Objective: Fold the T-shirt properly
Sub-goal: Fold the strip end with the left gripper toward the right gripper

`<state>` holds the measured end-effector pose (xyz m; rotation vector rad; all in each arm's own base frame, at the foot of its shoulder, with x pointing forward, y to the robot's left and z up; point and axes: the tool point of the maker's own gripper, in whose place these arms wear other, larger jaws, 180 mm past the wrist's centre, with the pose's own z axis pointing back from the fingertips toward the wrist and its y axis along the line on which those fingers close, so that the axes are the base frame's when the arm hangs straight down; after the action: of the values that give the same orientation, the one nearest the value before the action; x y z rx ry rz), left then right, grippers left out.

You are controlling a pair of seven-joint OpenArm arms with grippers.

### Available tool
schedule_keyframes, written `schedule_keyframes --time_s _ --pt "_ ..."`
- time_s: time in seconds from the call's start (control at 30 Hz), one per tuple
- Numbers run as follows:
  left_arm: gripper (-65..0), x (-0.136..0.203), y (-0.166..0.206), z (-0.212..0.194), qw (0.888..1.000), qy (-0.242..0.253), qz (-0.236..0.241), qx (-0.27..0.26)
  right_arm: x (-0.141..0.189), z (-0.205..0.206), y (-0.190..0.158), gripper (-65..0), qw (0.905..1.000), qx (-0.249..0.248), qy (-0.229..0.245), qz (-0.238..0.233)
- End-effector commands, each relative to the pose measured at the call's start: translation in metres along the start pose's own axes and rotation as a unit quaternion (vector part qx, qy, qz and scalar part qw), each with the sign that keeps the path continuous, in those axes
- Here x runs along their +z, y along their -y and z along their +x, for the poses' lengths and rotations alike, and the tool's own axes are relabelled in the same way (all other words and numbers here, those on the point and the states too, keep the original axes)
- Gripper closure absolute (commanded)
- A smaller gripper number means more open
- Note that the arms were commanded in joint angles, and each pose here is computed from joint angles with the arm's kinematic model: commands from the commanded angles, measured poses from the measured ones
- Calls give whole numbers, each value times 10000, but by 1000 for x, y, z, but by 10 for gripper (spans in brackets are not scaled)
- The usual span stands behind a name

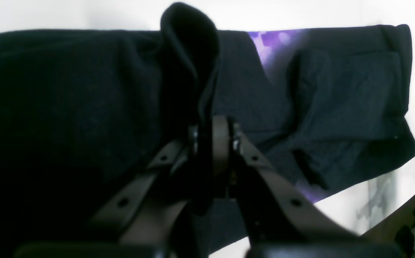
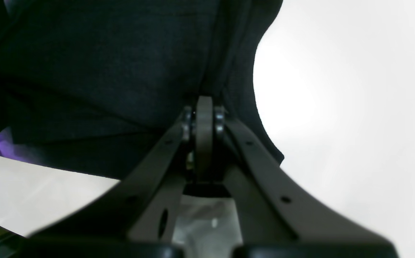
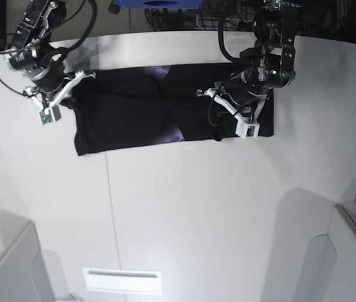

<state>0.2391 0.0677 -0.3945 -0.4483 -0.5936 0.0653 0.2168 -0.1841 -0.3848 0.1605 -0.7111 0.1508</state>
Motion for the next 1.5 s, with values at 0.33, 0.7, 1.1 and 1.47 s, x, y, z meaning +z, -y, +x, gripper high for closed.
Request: schedule_keyframes --time_s 0.33,0.7,1.1,1.47 --pt "0 2 7 9 9998 160 -127 -34 4 13 2 0 9997 50 243 -14" --pt "-123 2 8 10 9997 168 -142 -43 4 13 2 0 9997 50 243 -14" --pt "-441 -6 53 10 9970 87 -661 -384 2 19 6 0 9996 39 262 -57" --pt "0 84 -131 36 9818 875 1617 467 -8 52 19 -425 9989 227 -360 -192"
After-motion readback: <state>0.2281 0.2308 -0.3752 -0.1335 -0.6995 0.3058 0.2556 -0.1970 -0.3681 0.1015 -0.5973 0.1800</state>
